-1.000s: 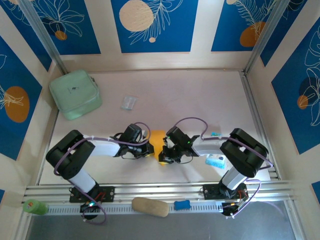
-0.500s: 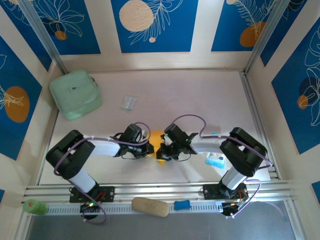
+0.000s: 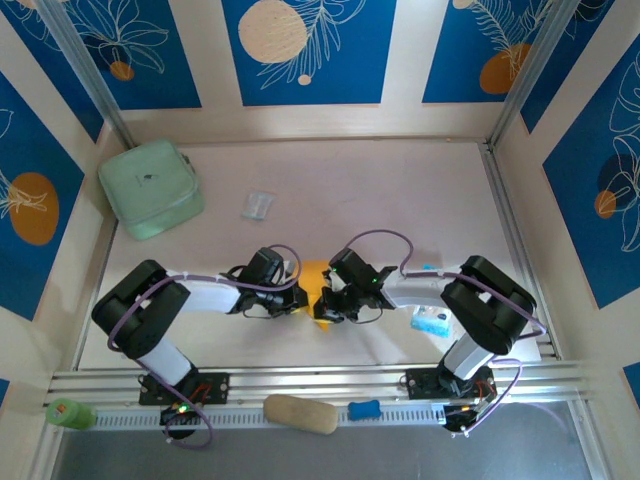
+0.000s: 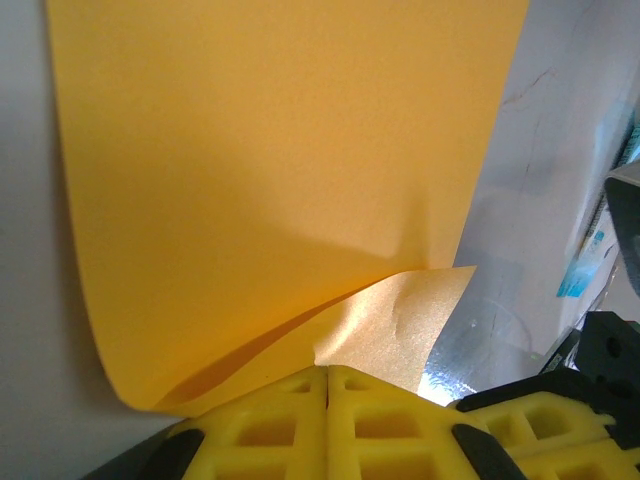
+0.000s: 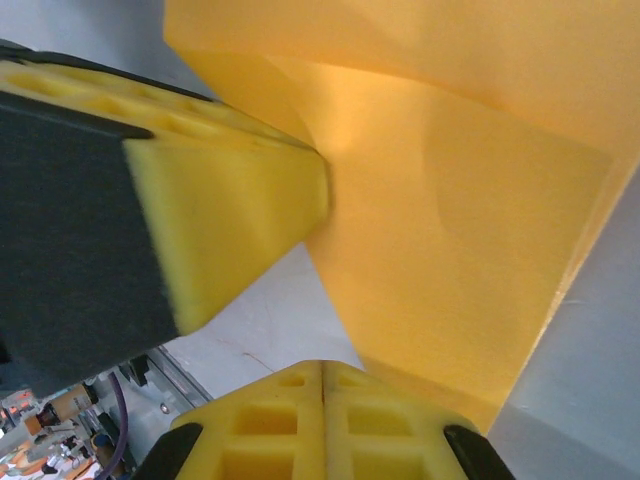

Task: Fold a paper plane with a square sheet of paper (pick it up from the middle)
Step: Third fold the triangle at the center of the table.

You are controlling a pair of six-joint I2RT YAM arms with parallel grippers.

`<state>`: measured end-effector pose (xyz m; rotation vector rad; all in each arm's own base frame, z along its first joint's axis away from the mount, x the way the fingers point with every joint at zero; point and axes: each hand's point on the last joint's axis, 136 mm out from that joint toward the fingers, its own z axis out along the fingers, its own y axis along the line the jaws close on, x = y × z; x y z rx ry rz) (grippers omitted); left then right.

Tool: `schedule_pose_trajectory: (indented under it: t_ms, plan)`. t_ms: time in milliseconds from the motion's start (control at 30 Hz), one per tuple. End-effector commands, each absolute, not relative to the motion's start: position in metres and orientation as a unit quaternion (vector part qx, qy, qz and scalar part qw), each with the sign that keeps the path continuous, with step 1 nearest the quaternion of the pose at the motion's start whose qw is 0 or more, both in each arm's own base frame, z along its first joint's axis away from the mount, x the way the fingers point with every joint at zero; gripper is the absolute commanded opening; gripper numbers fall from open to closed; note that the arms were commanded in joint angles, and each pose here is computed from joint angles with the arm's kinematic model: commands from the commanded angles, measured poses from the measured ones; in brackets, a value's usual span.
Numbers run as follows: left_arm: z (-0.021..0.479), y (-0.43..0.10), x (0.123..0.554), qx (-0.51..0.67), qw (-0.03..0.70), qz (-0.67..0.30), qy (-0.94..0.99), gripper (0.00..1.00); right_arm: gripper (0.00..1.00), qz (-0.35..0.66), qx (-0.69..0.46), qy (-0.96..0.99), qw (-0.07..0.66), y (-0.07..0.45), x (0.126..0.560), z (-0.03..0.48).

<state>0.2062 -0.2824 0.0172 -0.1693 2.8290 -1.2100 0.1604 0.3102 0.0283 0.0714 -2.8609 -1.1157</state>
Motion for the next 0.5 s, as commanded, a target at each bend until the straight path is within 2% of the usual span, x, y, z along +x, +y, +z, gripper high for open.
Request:
schedule_pose_trajectory:
  t_ms: [0,467]
  plan:
    - [0.0053,-0.2734,0.2012,-0.062,0.023,-0.367,0.928,0.06,0.02,-0.37,0.034,-0.928,0.027,0.3146,0.1621,0.0397]
    - [0.0058,-0.2734,0.2021,-0.062,0.023,-0.365,0.929,0.05,0.02,-0.378,0.037,-0.925,0.022,0.3163,0.1618,0.0456]
